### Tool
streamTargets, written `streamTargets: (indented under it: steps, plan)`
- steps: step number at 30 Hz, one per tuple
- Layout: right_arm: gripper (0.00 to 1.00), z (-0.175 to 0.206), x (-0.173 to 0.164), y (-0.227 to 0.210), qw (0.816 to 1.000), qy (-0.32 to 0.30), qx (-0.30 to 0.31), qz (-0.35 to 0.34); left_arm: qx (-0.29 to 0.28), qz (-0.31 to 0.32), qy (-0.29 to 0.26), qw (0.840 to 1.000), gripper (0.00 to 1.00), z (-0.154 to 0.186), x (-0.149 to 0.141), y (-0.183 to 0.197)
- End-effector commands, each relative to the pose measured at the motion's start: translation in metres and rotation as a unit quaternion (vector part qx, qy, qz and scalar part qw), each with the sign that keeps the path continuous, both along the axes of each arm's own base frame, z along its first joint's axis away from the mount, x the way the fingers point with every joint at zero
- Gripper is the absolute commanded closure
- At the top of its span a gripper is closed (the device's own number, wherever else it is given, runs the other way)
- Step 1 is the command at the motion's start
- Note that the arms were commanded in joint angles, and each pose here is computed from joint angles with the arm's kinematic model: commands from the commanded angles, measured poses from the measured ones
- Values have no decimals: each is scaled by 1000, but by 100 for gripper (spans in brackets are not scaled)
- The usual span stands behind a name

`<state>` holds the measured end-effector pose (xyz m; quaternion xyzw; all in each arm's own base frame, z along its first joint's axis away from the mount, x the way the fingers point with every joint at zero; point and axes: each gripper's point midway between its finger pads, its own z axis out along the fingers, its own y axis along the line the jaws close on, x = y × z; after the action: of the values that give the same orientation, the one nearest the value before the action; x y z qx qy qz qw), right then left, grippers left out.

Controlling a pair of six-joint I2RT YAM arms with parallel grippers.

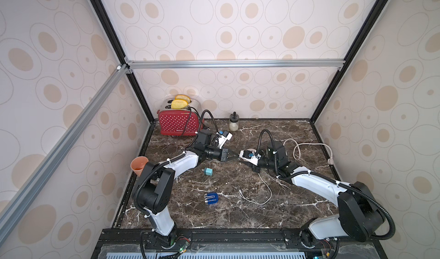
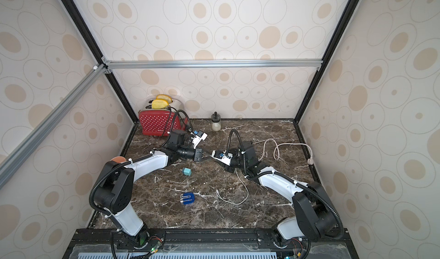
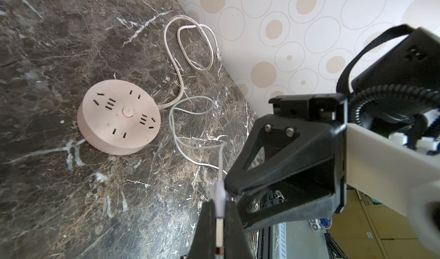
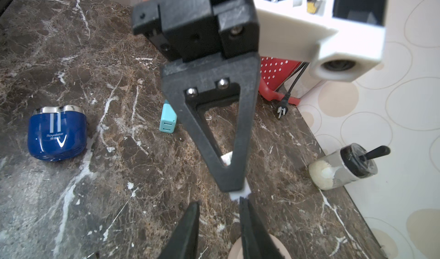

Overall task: Charge the electric shaver
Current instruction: Pick up the charging cable from the center of the board.

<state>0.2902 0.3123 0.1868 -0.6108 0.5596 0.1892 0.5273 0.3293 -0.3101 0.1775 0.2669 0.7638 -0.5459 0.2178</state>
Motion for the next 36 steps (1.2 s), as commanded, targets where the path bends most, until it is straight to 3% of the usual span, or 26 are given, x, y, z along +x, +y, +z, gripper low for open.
streamTargets:
  steps: [1, 18, 36]
  plan:
    - [71, 6, -1, 6, 999, -24, 17, 18, -11, -25, 6, 1000, 100, 9, -5, -6]
    - [71, -16, 7, 2, 998, -42, -39, 14, -15, -46, 8, 999, 100, 14, -13, -5]
    - [75, -27, 19, 7, 998, -34, -52, 7, -14, -47, 9, 999, 100, 13, -11, -6]
